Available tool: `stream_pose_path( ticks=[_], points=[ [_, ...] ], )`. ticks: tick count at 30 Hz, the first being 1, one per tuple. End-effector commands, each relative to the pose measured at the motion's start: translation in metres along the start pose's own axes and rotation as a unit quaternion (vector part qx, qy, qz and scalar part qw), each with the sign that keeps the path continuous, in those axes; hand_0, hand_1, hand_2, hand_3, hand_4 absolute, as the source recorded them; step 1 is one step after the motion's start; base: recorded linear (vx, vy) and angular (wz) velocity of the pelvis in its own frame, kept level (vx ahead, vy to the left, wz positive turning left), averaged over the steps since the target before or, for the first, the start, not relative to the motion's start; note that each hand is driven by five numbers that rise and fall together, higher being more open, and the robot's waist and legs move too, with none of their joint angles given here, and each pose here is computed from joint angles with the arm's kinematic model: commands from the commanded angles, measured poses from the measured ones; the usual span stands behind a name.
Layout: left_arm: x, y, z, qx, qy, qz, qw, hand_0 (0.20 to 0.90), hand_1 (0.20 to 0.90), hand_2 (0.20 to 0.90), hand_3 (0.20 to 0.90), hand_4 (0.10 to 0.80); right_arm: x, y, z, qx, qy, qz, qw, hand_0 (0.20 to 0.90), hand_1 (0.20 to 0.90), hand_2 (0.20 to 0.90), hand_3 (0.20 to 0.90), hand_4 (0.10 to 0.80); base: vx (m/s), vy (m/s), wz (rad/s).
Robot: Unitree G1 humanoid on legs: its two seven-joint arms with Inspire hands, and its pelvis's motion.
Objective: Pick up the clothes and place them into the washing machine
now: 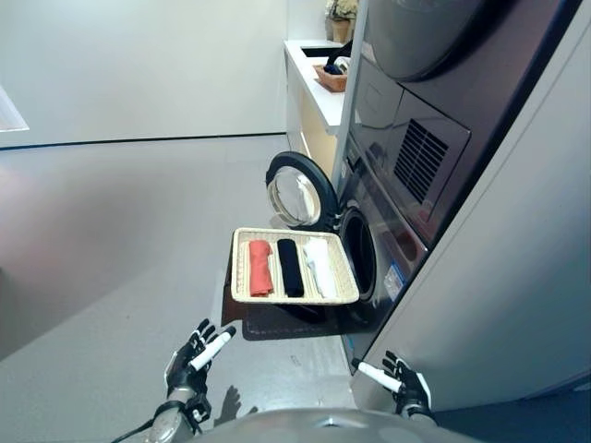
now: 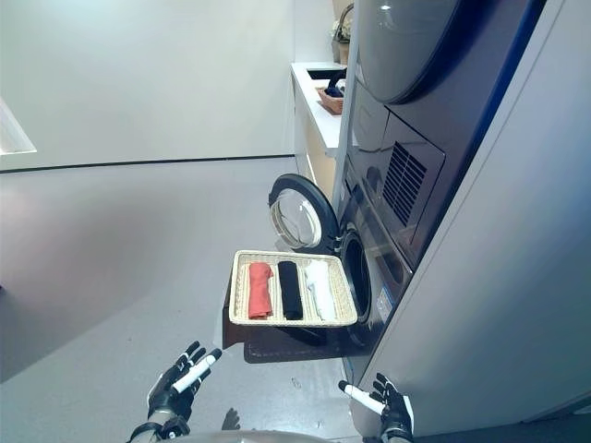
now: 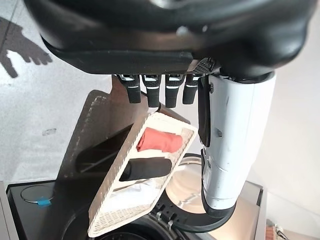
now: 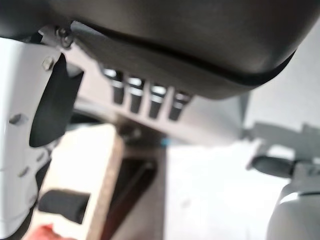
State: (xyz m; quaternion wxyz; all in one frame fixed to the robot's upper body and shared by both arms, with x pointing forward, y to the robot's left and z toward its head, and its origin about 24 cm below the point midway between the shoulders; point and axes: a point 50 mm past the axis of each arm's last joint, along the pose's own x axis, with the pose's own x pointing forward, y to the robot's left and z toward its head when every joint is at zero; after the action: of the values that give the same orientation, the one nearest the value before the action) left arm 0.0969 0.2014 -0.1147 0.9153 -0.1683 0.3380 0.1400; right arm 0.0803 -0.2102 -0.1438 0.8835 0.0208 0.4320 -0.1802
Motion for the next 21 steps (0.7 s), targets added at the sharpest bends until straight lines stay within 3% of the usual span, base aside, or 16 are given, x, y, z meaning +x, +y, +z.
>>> stream_pose_path(
  ticks=[1, 21],
  points=[
    [0.0175, -0.0262, 0.0572, 0.001, -0.129, -0.057, 0.990, 0.900, 0.900, 0.900, 0.900, 0.800, 0.0154, 0.0081, 0.0678, 0.024, -0.134, 0.015, 0.991, 0.900, 0.900, 0.900, 0.900, 0.800, 0.000, 0.000, 0.00],
    [0.0179, -0.0217, 0.0557, -0.004, -0.127, -0.040, 0.991, 0.900, 0.900, 0.900, 0.900, 0.800, 0.0143, 0.0080, 0.0669, 0.028, -0.135, 0.013, 0.990, 0.900, 0.900, 0.900, 0.900, 0.800, 0.000, 0.000, 0.00]
  ],
)
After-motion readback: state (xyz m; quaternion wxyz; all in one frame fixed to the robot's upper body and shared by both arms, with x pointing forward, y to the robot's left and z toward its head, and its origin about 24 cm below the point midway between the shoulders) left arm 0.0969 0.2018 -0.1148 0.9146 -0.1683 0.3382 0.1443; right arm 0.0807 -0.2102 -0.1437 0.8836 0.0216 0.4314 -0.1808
